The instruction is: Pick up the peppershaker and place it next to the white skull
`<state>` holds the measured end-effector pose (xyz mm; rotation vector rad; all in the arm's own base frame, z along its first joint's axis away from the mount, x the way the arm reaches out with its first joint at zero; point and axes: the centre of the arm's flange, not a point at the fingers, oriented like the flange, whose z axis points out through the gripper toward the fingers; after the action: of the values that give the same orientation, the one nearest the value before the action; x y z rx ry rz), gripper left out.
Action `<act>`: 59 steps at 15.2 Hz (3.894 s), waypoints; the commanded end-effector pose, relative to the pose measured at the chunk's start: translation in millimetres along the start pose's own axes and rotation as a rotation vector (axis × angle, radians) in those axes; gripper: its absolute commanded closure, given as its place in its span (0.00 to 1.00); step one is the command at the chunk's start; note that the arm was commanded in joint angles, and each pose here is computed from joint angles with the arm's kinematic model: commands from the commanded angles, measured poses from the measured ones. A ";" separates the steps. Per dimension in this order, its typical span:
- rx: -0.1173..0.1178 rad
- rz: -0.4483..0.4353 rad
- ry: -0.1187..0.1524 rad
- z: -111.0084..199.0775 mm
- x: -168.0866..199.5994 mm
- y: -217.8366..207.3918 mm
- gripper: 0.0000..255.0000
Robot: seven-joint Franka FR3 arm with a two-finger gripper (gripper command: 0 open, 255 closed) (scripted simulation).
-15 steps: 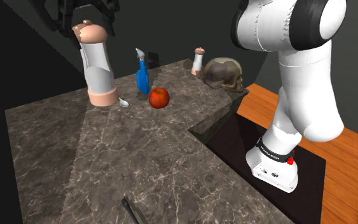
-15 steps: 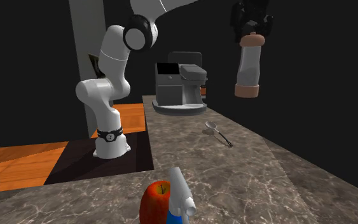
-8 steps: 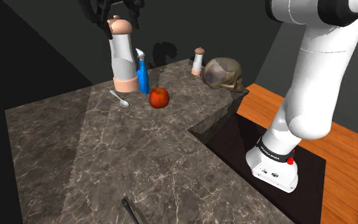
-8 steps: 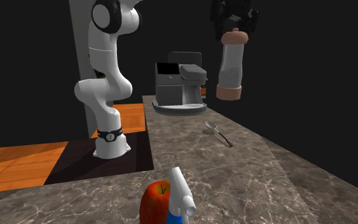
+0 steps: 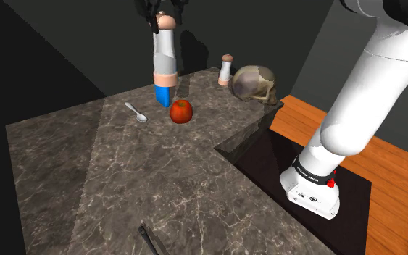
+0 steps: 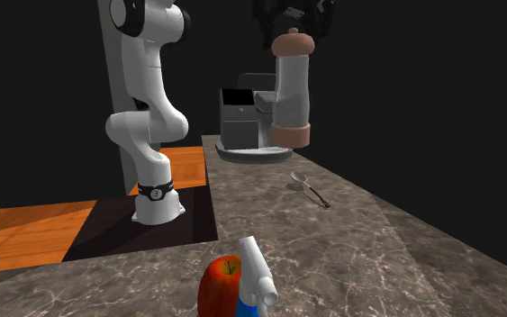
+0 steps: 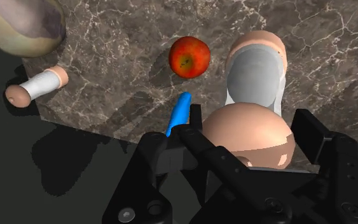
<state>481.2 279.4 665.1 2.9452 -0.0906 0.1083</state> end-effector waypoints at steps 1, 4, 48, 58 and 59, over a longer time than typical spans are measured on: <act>0.001 -0.001 0.000 5.9 6.6 23.6 1.00; 0.001 -0.001 0.000 14.0 18.6 60.4 1.00; 0.001 -0.001 0.000 177.8 116.3 367.0 1.00; 0.001 -0.001 0.000 229.5 112.2 357.0 1.00; 0.001 -0.001 0.000 234.6 111.8 356.0 1.00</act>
<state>583.8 -120.2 516.9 2.9459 -0.0890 0.1072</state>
